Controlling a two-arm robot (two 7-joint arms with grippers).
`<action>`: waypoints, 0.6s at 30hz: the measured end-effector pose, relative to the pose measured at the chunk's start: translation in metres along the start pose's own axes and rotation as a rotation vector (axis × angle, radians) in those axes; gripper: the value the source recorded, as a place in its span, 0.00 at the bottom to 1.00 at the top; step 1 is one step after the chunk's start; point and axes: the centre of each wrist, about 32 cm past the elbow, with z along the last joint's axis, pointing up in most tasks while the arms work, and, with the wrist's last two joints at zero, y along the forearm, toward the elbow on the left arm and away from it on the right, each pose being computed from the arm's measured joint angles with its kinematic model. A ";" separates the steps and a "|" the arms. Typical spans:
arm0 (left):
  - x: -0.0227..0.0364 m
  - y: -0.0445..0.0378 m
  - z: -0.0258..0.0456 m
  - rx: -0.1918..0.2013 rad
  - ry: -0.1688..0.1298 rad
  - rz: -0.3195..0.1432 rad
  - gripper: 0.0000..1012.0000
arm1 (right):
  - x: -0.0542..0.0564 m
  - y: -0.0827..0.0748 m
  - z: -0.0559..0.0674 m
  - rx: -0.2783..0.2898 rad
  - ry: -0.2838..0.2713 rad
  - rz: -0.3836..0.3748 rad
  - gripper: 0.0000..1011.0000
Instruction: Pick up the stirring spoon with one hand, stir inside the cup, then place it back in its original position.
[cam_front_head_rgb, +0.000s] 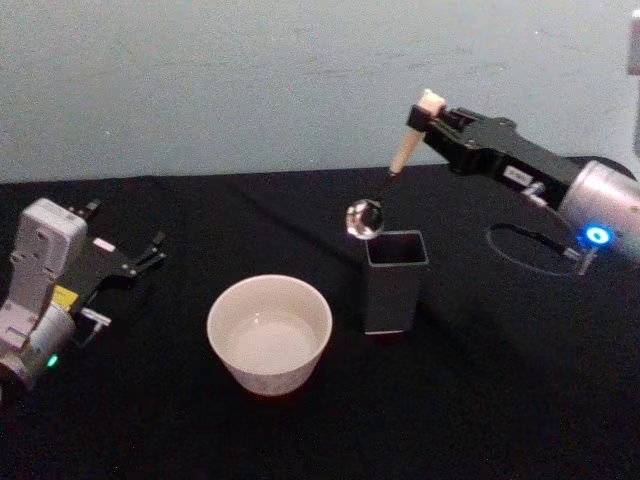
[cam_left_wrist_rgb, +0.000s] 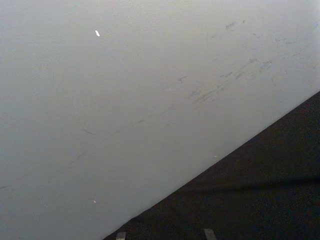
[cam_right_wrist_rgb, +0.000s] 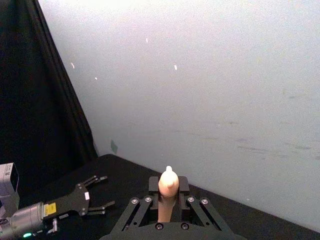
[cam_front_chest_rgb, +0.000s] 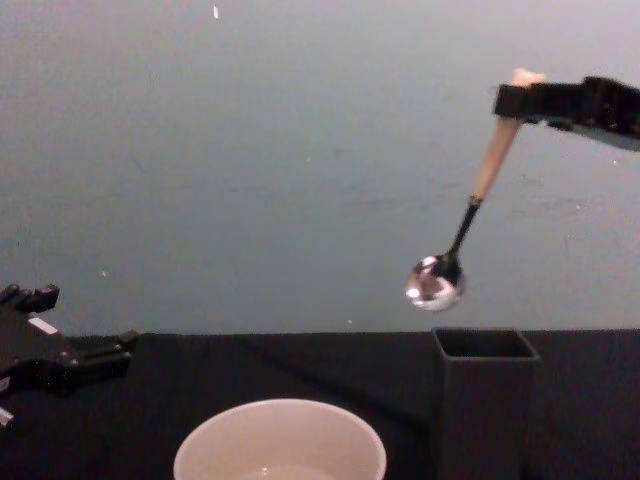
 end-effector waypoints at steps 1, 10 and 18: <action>0.0000 0.0000 0.0000 0.000 0.000 0.000 0.99 | 0.002 -0.005 0.002 0.005 -0.003 -0.003 0.22; 0.0000 0.0000 0.0000 0.000 0.000 0.000 0.99 | 0.011 -0.030 0.004 0.000 -0.054 -0.020 0.22; 0.0000 0.0000 0.0000 0.000 0.000 0.000 0.99 | 0.012 -0.030 -0.007 -0.021 -0.056 -0.027 0.22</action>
